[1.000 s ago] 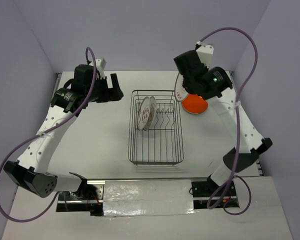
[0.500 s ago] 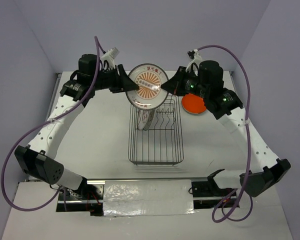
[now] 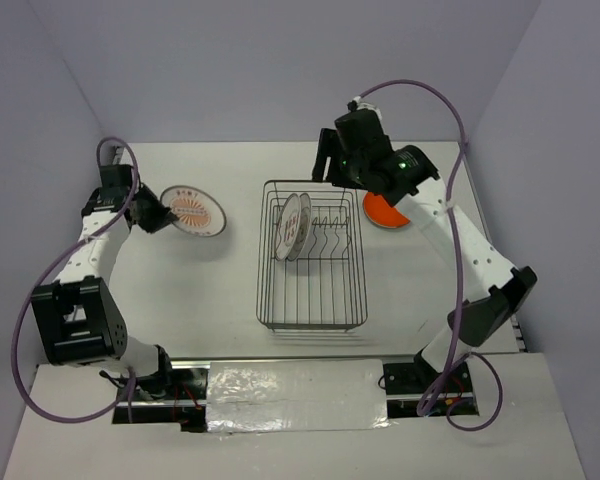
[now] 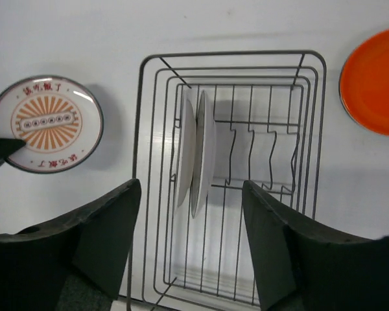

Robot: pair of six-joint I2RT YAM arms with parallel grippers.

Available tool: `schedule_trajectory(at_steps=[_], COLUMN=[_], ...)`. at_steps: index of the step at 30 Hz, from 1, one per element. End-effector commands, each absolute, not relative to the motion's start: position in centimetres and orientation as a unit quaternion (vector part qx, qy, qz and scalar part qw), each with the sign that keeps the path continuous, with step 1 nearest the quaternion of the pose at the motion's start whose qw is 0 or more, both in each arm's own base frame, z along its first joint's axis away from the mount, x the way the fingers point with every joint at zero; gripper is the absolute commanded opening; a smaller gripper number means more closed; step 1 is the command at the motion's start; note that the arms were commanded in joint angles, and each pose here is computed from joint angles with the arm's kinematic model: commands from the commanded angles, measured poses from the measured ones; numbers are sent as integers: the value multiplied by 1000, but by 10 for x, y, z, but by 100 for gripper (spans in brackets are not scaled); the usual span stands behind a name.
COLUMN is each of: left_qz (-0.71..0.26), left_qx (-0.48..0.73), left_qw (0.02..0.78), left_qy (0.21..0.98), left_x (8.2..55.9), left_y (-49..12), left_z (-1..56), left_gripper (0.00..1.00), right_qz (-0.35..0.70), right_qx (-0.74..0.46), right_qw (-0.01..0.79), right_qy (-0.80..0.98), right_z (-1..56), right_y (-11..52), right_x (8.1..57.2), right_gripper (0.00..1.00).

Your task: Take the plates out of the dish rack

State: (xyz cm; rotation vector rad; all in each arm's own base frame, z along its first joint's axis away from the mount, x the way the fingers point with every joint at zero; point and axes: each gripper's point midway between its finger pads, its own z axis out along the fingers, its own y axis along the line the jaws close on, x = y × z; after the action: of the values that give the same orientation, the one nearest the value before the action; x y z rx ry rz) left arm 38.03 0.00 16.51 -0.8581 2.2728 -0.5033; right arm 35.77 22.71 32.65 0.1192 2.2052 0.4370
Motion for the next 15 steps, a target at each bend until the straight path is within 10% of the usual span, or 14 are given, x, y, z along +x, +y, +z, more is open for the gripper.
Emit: schedule_trajectory(at_steps=[1, 6, 12, 15], left_qz=[-185, -180, -129, -109], left_qx=[-358, -392, -416, -422], left_qw=[339, 287, 246, 223], left_qy=[850, 855, 866, 872], left_x=[392, 391, 372, 356], left_y=[20, 36, 48, 50], left_z=[142, 82, 57, 65], left_gripper=[1, 9, 99, 99], right_qz=[42, 15, 7, 13], right_qx=[51, 23, 2, -13], right_qw=[415, 379, 344, 325], right_qy=[907, 925, 939, 945], right_z=[306, 272, 229, 206], right_y=[205, 222, 241, 253], right_x=[350, 350, 359, 364], right_gripper=[69, 59, 54, 51])
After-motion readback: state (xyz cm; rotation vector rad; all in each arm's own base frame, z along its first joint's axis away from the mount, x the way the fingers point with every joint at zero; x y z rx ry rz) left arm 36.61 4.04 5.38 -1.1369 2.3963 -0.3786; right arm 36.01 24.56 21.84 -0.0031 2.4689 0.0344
